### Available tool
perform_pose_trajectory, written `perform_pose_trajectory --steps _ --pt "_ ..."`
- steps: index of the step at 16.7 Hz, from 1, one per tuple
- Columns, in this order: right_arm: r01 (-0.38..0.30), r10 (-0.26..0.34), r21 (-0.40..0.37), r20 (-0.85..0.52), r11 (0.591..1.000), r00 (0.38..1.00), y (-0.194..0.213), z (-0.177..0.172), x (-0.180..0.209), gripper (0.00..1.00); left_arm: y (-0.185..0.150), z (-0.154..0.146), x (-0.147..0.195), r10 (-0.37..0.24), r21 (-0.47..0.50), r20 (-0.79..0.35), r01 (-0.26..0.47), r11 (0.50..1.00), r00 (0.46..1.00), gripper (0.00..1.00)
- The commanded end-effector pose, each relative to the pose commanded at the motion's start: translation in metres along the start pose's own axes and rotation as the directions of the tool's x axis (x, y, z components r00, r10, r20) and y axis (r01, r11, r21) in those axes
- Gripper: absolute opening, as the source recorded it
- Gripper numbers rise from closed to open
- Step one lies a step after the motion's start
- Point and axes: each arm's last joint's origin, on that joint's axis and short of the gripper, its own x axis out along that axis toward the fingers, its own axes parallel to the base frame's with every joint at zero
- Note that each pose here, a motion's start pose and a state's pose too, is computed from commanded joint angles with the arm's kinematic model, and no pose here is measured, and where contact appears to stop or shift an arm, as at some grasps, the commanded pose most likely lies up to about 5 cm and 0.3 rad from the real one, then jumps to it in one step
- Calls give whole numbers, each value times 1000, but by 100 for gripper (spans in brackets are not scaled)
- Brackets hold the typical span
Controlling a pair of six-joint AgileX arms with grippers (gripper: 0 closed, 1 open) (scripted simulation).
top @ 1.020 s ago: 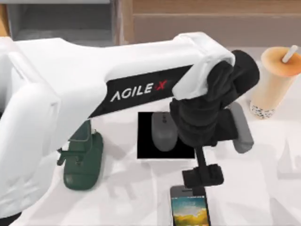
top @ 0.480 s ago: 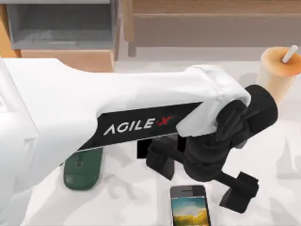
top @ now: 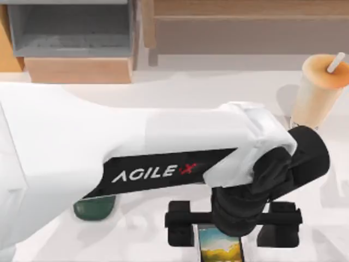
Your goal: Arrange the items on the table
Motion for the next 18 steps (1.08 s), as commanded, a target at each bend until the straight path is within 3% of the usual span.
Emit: perform_pose_trajectory --steps 3,9,18 --pt "0 0 0 0 1000 1000 0 0 0 100 0 -4 1 3 -61 -1 -3 998 1000 100" --pt "0 0 0 0 1000 1000 0 0 0 100 1 -2 3 6 -65 -3 -6 998 1000 100" --pt "0 0 0 0 1000 1000 0 0 0 100 0 -4 70 2 -61 0 -2 998 1000 100"
